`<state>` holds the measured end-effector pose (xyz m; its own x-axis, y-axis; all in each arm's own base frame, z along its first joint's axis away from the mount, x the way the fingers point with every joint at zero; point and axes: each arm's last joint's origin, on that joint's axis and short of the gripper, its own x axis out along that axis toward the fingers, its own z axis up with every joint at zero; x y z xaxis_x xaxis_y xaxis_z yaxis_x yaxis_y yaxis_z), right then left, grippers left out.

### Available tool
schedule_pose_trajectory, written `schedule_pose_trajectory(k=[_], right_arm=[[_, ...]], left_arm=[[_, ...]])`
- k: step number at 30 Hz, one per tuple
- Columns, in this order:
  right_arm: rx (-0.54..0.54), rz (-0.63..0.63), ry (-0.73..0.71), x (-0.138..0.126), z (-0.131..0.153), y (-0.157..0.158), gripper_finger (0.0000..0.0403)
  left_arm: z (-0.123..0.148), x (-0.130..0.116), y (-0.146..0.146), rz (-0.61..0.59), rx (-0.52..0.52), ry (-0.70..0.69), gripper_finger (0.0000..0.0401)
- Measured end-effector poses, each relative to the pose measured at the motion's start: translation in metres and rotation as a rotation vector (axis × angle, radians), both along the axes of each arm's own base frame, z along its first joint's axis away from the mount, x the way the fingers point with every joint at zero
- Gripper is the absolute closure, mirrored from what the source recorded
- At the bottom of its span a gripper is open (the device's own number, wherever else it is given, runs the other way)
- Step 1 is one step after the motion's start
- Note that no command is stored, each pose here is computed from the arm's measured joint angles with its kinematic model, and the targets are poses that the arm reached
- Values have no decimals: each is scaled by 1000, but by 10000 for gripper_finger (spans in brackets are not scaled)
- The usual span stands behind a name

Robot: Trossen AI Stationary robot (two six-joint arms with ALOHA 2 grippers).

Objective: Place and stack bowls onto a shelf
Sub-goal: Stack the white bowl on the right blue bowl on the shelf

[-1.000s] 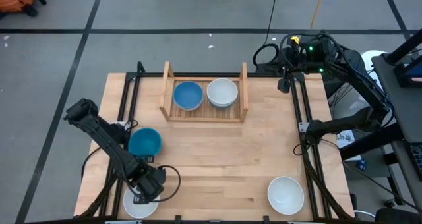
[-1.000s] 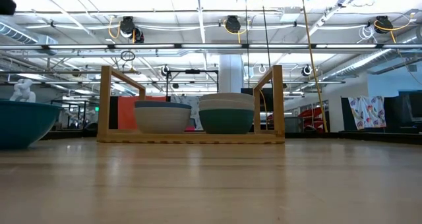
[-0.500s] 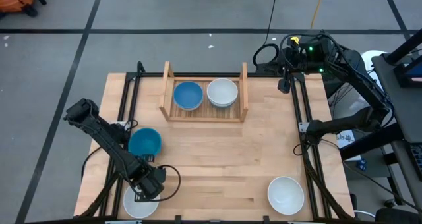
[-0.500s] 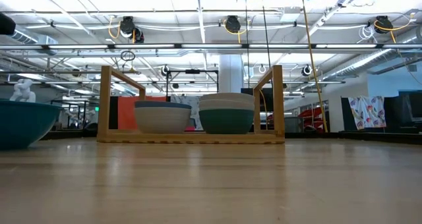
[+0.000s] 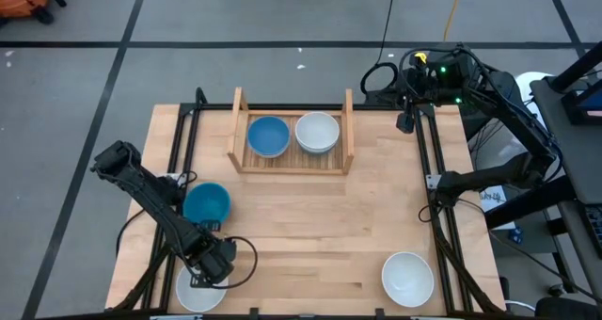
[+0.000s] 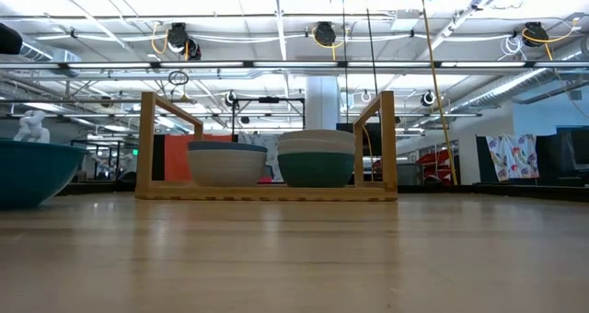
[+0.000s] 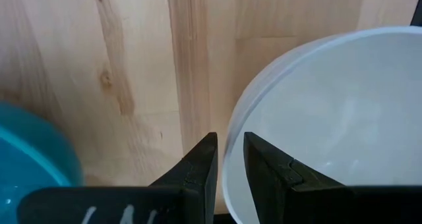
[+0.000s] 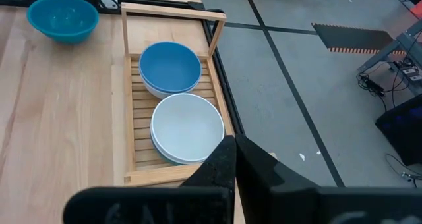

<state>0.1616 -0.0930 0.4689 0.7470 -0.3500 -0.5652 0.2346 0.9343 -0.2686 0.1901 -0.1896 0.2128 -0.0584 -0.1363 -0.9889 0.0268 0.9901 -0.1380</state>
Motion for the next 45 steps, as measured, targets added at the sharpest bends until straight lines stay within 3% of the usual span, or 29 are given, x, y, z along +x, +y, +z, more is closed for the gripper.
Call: schedule_pose_trajectory(k=[22, 41, 45], right_arm=[[0, 0, 0, 0, 0, 0, 403], [0, 0, 0, 0, 0, 0, 403], [0, 0, 0, 0, 0, 0, 403]], left_arm=[[-1, 0, 0, 20, 3, 4, 322], [-30, 9, -8, 11, 78, 73, 322], [-37, 14, -13, 14, 30, 87, 325]])
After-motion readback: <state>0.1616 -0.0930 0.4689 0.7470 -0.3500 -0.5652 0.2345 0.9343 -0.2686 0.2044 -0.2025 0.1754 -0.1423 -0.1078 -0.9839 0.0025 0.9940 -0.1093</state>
